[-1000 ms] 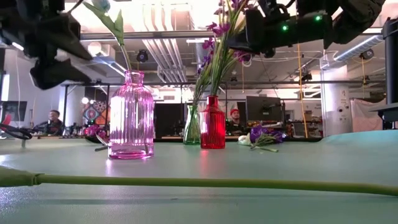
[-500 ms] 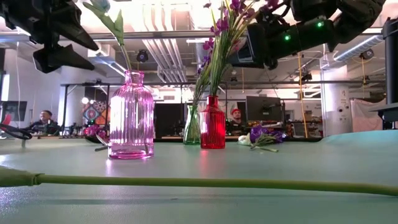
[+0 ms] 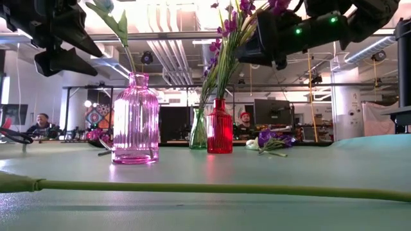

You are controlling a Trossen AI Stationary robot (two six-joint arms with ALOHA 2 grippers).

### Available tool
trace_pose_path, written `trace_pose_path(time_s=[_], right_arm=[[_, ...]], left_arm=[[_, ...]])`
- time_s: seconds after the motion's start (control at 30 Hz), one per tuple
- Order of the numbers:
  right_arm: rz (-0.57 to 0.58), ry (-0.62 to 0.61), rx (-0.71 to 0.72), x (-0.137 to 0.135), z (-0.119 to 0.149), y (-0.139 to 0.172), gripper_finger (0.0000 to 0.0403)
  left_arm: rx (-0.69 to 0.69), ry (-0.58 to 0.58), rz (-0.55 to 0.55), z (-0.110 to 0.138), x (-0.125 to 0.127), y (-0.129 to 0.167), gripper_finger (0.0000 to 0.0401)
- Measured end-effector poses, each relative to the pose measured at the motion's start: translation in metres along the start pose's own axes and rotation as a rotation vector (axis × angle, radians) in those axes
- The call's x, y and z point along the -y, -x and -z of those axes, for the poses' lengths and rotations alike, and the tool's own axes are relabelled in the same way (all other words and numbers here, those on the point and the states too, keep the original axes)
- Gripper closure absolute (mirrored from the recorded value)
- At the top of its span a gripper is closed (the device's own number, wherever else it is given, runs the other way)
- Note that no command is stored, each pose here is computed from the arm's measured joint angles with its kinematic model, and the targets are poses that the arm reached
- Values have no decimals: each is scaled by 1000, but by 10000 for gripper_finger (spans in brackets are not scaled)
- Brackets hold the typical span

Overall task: Sort flowers into vase by color
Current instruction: Put the bottom pink flower into the red vase

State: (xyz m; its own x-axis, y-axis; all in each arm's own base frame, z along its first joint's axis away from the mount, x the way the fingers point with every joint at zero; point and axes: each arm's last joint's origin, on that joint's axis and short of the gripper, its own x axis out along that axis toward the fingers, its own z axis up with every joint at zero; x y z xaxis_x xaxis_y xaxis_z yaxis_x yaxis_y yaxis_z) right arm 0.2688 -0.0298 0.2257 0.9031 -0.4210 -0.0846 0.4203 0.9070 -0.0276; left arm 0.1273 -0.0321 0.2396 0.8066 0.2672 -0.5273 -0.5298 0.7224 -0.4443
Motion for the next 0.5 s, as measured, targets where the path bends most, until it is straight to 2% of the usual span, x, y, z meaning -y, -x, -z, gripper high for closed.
trace_pose_path(time_s=[0.27, 0.5], right_arm=[[-74, -26, -3, -8, -13, -13, 248], [13, -1, -71, -10, -21, -30, 327]], left_arm=[[-4, -10, -5, 1, 0, -1, 170], [12, -30, -21, 0, 0, -2, 170]])
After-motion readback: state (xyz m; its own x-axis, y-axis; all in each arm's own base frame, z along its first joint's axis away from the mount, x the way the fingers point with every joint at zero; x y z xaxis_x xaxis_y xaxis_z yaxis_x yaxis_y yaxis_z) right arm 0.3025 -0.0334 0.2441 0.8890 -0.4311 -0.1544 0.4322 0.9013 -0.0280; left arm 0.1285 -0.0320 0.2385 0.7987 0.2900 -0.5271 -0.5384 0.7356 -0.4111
